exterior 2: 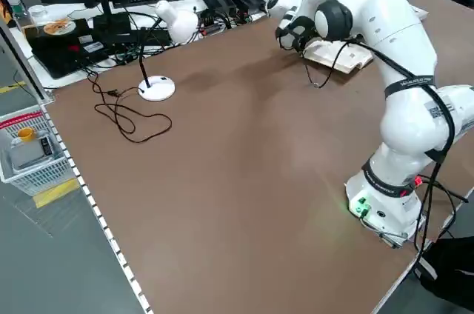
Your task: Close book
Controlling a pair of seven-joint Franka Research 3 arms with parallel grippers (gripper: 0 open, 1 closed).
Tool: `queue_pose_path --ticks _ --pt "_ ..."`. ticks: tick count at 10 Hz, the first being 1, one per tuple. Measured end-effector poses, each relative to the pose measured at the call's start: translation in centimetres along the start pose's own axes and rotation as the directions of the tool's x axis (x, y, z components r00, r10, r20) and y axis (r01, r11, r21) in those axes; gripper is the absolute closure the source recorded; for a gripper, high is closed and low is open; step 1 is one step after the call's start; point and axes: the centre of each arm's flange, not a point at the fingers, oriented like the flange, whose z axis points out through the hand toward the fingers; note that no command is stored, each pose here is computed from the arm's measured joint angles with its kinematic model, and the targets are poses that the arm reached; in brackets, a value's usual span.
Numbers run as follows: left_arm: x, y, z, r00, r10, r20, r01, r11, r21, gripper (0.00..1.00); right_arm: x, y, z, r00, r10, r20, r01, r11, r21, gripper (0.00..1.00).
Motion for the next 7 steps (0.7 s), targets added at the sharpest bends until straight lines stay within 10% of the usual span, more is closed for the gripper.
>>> queue_pose_path --ticks 7 --pt "0.23 0.62 -0.16 0.996 -0.088 0.011 0.088 0.996 -0.021 0.0 0.03 0.05 -0.06 1.0 0.001 -0.001 -0.001 1.0 -0.001 0.99"
